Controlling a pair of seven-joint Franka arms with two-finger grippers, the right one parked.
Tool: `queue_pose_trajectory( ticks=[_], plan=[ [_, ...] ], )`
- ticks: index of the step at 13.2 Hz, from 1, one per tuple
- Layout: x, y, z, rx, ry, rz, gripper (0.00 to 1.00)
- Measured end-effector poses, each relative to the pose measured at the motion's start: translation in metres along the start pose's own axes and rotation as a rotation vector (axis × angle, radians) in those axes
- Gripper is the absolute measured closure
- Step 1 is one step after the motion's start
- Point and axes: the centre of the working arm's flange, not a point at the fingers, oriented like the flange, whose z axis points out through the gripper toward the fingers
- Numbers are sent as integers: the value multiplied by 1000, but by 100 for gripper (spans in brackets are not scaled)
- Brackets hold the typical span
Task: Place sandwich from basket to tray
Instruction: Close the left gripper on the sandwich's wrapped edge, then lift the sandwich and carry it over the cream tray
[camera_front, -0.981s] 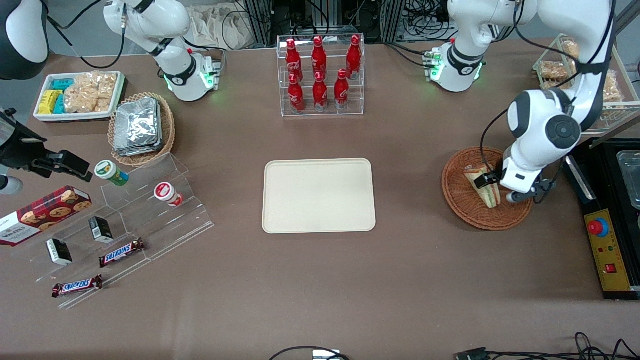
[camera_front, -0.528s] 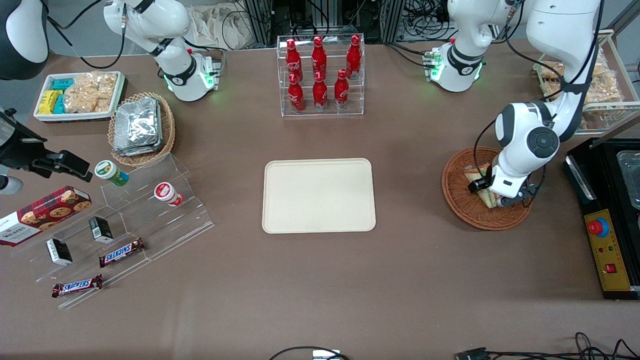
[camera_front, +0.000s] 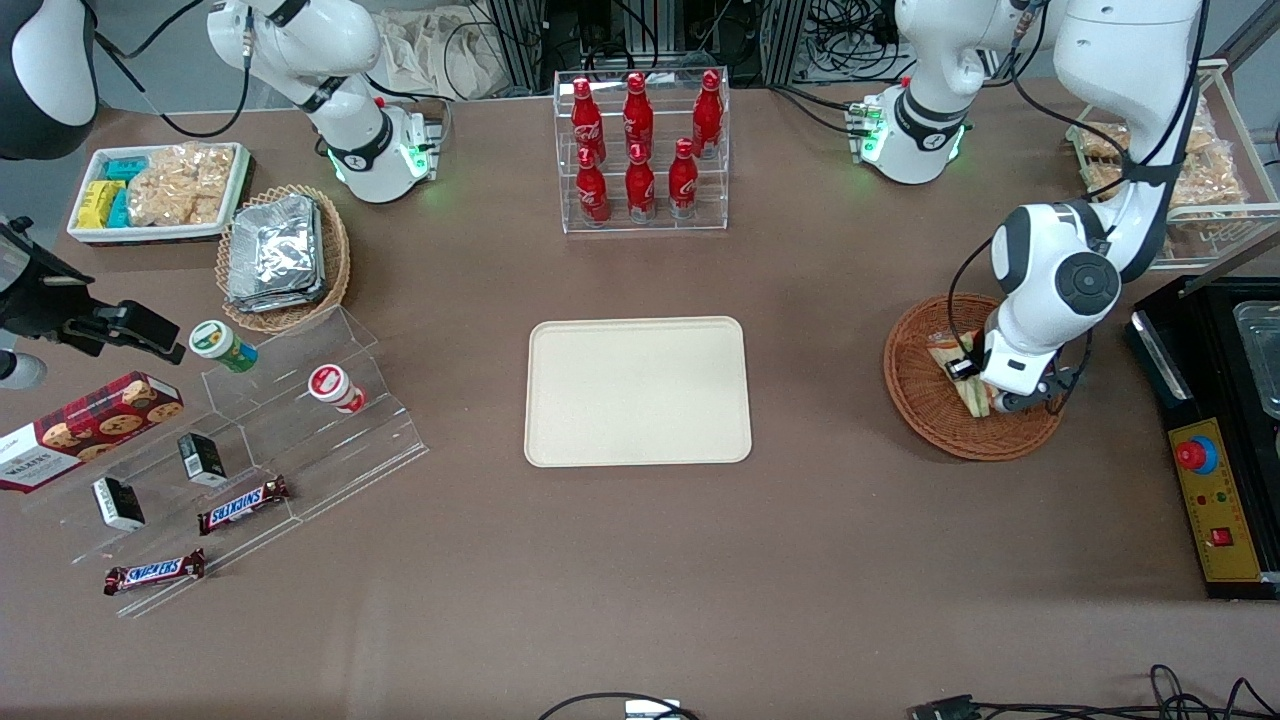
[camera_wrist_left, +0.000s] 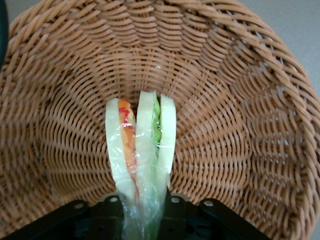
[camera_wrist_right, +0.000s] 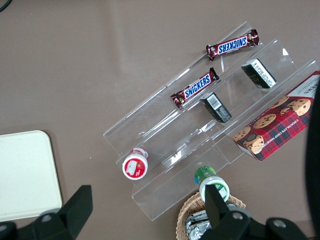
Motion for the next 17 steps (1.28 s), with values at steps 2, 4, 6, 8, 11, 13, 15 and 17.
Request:
queue_pose_trajectory(
  ticks=[2, 4, 6, 8, 11, 13, 15, 17],
  plan=[
    [0, 3, -44, -6, -13, 3, 81],
    [-1, 2, -111, -13, -29, 5, 81],
    [1, 0, -190, -10, -52, 14, 84],
    [2, 7, -265, -10, -49, 59, 84],
    [-2, 29, -325, -8, -27, 149, 84],
    [-7, 56, -337, -7, -12, 211, 84],
    [-24, 108, -340, 4, -11, 309, 84],
    [-54, 181, -336, 17, -28, 379, 84]
  ],
)
